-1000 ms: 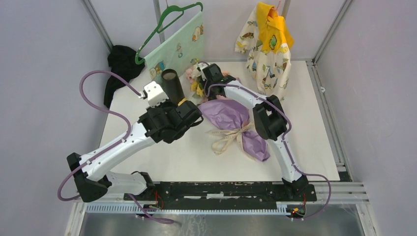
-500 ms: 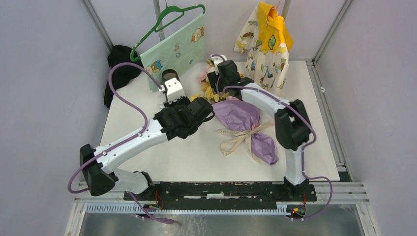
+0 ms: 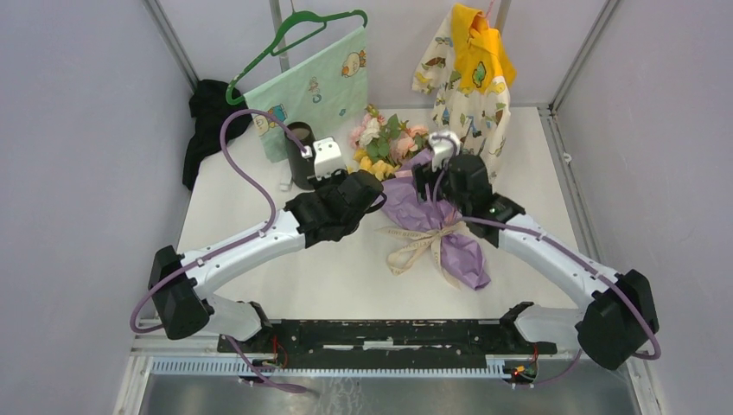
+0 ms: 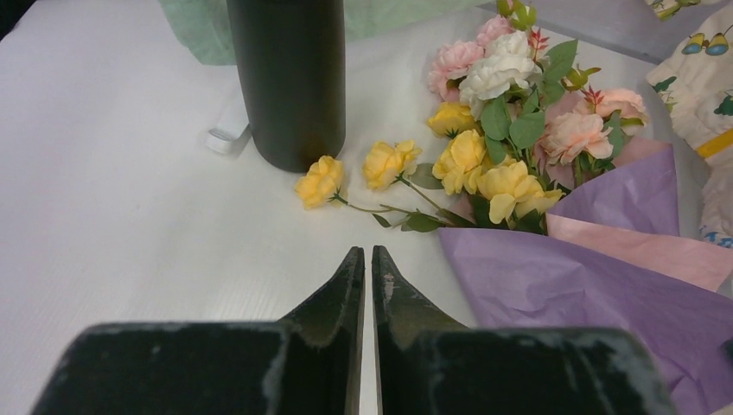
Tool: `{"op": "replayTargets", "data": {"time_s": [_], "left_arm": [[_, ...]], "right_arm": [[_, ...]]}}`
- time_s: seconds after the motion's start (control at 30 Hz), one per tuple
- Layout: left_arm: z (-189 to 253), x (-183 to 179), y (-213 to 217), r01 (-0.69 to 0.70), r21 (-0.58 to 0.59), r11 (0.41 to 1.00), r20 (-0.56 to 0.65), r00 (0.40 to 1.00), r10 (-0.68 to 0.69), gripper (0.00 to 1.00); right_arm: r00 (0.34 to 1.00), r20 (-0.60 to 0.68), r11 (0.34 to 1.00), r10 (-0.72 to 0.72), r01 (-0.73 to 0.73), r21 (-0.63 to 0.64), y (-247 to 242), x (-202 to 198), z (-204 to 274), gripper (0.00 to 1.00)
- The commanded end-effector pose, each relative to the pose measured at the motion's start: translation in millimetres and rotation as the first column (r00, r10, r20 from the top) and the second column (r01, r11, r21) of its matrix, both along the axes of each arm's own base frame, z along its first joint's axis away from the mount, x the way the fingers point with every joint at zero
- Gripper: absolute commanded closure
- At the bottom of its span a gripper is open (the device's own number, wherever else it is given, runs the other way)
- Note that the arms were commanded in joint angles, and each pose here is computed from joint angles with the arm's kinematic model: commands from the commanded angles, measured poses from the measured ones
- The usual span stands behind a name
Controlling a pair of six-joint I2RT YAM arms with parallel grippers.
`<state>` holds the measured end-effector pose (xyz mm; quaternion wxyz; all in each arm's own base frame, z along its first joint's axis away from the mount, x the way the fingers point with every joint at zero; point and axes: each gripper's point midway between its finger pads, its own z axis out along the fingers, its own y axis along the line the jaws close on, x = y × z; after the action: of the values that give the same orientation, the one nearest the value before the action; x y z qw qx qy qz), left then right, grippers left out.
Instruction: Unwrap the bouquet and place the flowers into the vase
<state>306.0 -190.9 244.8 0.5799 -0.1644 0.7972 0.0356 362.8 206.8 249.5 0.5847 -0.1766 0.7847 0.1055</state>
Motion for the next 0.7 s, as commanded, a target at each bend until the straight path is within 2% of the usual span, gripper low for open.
{"op": "replayTargets", "data": {"time_s": [0.0, 0.07, 0.17, 0.37, 0.67], "left_arm": [[2.4, 5.0, -8.4, 0.020, -0.006, 1.000, 0.020, 1.000, -0.020, 0.87], [3.2, 6.2, -9.0, 0.019, -0.006, 1.000, 0.021, 1.000, -0.019, 0.87], [3.9, 7.3, -13.5, 0.032, -0.015, 0.999, 0.018, 0.999, -0.031, 0.87], [-9.4, 10.9, -28.3, 0.069, -0.024, 0.997, -0.012, 0.997, -0.070, 0.87], [-31.5, 24.5, -51.2, 0.099, 0.010, 0.995, -0.046, 0.994, -0.099, 0.87]], "right_arm": [[0.973, -0.217, 0.996, 0.077, -0.084, -0.023, -6.7, -54.2, -89.1, 0.31], [0.953, -0.292, 0.995, 0.085, -0.098, -0.028, -11.6, -75.6, -117.3, 0.40], [0.934, -0.350, 0.996, 0.066, -0.084, -0.039, -23.7, -100.0, -143.5, 0.41], [0.932, -0.364, 0.997, 0.002, -0.031, -0.074, -46.6, -119.2, -158.3, 0.41], [0.915, -0.395, 0.994, 0.080, -0.100, -0.030, -29.2, -129.5, -161.8, 0.49]]}}
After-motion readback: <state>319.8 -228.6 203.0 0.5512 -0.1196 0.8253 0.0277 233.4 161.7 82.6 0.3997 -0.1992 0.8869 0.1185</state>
